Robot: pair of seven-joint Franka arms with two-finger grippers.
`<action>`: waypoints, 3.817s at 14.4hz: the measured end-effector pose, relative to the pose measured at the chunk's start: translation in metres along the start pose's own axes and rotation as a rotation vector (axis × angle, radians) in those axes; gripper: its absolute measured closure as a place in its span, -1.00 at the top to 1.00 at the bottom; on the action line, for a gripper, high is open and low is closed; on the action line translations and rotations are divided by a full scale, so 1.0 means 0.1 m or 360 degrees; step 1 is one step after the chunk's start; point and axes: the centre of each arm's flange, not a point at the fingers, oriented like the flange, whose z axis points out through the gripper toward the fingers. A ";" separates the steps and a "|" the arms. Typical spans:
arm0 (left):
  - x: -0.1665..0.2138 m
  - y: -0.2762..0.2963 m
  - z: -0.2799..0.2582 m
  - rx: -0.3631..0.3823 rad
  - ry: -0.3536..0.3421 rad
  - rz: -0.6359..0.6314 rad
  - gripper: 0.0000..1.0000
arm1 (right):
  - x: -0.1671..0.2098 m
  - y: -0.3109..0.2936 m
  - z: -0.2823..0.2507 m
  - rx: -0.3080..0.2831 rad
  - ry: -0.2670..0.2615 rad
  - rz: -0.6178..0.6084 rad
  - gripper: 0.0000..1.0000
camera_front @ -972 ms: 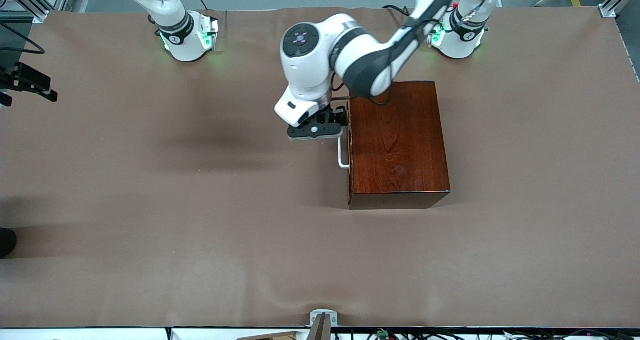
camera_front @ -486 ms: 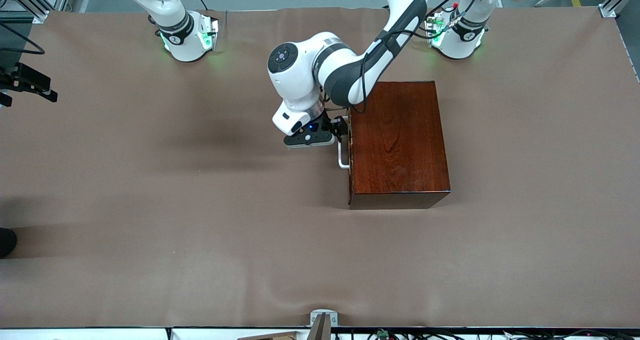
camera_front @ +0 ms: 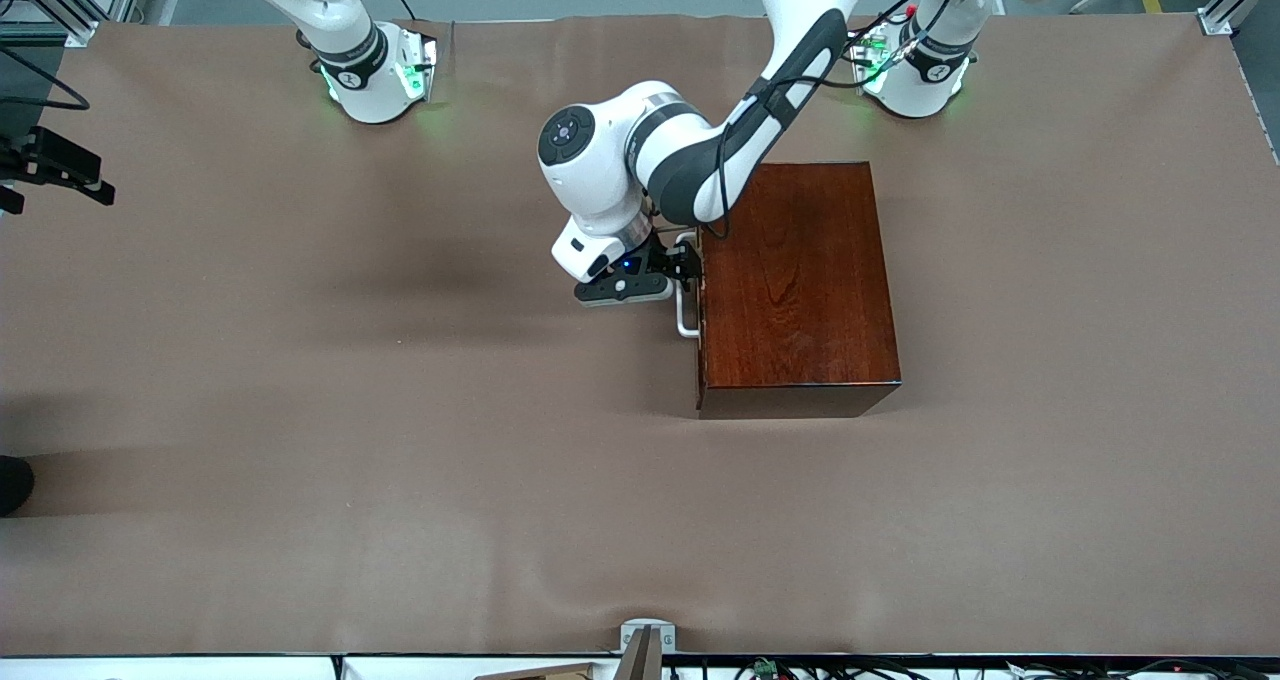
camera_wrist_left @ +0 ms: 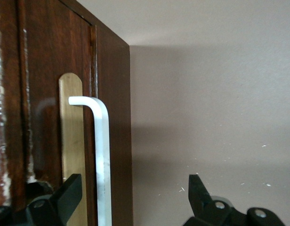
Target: Open drawer, take yellow block, close drawer
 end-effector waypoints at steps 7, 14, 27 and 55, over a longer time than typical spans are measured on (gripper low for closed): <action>-0.03 0.07 0.18 0.0013 -0.0018 -0.0102 1.00 | 0.05 0.00 0.01 -0.0004 -0.0001 0.0001 1.00; -0.09 0.25 0.06 -0.0112 0.0047 -0.0207 1.00 | 0.05 0.01 0.01 -0.0005 -0.0001 0.0002 1.00; -0.19 0.52 -0.06 -0.0312 0.0159 -0.0369 1.00 | 0.06 0.07 0.05 -0.0003 -0.0018 0.0019 1.00; -0.36 0.88 -0.32 -0.0655 0.0259 -0.0390 1.00 | 0.31 -0.02 0.52 -0.0005 -0.0215 0.0333 1.00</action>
